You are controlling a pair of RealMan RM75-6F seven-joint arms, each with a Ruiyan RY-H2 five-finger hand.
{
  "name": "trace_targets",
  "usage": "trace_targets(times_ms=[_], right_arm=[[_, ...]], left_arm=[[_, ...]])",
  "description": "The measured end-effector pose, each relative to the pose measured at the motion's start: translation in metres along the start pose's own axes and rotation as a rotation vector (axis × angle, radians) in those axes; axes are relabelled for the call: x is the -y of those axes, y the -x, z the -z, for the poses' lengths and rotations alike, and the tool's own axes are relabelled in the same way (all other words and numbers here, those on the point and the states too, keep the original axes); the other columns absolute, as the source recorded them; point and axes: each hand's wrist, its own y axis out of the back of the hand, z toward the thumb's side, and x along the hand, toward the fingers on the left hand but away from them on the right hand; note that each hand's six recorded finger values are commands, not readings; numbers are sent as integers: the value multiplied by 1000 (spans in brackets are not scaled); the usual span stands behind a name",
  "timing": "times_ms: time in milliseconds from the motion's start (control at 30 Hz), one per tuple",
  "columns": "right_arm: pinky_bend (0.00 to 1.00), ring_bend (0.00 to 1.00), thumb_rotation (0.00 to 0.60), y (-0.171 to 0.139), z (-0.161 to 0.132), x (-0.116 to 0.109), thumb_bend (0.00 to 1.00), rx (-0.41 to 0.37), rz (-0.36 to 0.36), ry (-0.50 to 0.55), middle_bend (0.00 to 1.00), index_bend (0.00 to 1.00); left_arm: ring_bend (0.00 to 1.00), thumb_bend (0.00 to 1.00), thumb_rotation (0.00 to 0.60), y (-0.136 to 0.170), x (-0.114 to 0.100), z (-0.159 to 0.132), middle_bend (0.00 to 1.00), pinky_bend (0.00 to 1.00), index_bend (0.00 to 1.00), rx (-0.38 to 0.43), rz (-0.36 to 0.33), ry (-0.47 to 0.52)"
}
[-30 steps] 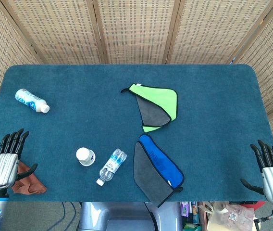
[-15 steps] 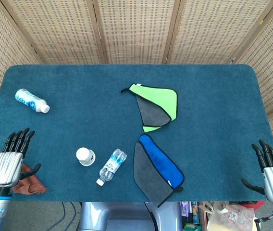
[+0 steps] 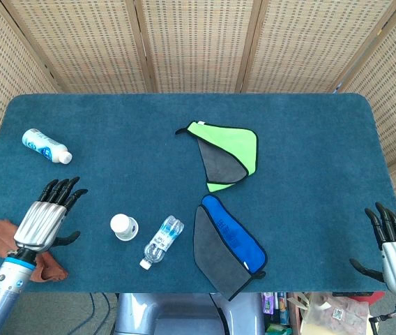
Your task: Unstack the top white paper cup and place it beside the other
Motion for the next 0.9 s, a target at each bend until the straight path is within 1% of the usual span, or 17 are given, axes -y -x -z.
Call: trace_targets(times_ms=[133, 333, 467, 733, 900], right_arm=[[0, 0, 600, 0, 1, 0, 118, 2, 0, 2, 0, 0], [0, 0, 600, 1, 1, 0, 118, 0, 2, 5, 0, 0], [0, 0, 600, 1, 1, -1, 118, -2, 6, 7, 0, 0], [0, 0, 600, 1, 2, -3, 118, -5, 15, 17, 0, 0], [0, 0, 600, 1, 3, -3, 118, -3, 16, 19, 0, 0]], left_arm=[[0, 240, 600, -13, 2, -7, 0, 0, 260, 0, 58, -3], [0, 240, 600, -29, 8, -21, 0, 0, 265, 7, 125, -12], [0, 240, 600, -36, 14, -30, 0, 0, 265, 14, 152, -33], [0, 240, 600, -49, 26, -44, 0, 0, 276, 14, 210, -42], [0, 239, 600, -56, 31, -55, 0, 0, 278, 16, 234, -59]])
